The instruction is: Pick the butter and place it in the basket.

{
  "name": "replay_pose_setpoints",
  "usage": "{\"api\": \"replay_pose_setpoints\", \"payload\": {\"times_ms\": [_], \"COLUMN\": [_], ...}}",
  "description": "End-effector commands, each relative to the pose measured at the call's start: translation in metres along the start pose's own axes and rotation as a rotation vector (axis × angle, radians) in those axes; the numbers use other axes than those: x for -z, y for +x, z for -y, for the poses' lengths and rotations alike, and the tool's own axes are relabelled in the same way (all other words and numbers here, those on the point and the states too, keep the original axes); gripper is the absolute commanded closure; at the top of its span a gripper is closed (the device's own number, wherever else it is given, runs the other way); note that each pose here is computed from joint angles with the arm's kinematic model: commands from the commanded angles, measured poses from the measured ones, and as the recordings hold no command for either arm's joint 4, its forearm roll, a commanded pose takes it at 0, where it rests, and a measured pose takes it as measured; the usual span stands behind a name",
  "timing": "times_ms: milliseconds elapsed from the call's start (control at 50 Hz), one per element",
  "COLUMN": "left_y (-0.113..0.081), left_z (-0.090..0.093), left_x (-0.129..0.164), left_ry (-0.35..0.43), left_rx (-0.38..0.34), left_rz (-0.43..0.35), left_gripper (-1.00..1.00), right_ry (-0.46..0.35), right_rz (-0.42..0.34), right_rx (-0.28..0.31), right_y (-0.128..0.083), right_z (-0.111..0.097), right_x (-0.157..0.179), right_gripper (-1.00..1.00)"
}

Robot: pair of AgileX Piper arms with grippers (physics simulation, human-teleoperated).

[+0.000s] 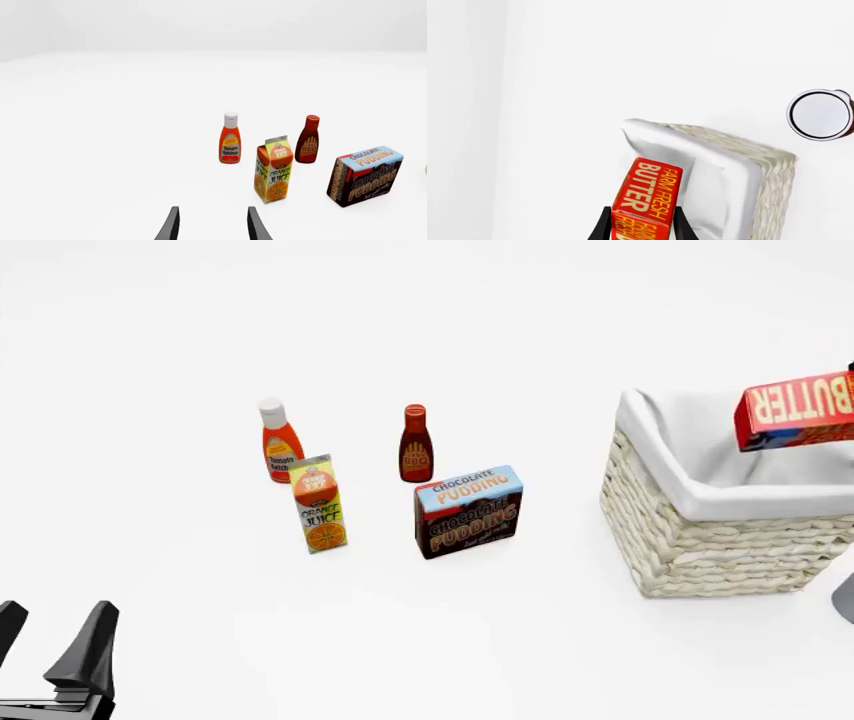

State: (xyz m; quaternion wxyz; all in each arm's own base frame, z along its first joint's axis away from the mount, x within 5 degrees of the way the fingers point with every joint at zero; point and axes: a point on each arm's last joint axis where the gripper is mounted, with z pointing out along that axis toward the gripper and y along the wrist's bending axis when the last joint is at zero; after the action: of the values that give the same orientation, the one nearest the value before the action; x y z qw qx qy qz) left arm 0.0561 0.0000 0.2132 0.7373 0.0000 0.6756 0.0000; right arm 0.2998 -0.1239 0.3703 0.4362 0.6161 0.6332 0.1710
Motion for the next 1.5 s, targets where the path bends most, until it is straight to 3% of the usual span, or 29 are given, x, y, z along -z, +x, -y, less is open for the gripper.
{"api": "replay_pose_setpoints", "payload": {"times_ms": [20,1500], "left_y": [0.0,0.0], "left_z": [0.0,0.0], "left_x": [0.0,0.0], "left_ry": [0.0,0.0], "left_rx": [0.0,0.0], "left_rz": [0.0,0.0], "left_gripper": [-1.0,-1.0], "right_ry": [-0.038,-0.01], "right_rz": [-0.002,-0.029], "right_rx": [-0.026,0.002], "right_y": [0.002,0.013], "right_z": [-0.007,0.003], "right_x": [0.004,-0.022], "right_gripper": [1.0,1.0]}}
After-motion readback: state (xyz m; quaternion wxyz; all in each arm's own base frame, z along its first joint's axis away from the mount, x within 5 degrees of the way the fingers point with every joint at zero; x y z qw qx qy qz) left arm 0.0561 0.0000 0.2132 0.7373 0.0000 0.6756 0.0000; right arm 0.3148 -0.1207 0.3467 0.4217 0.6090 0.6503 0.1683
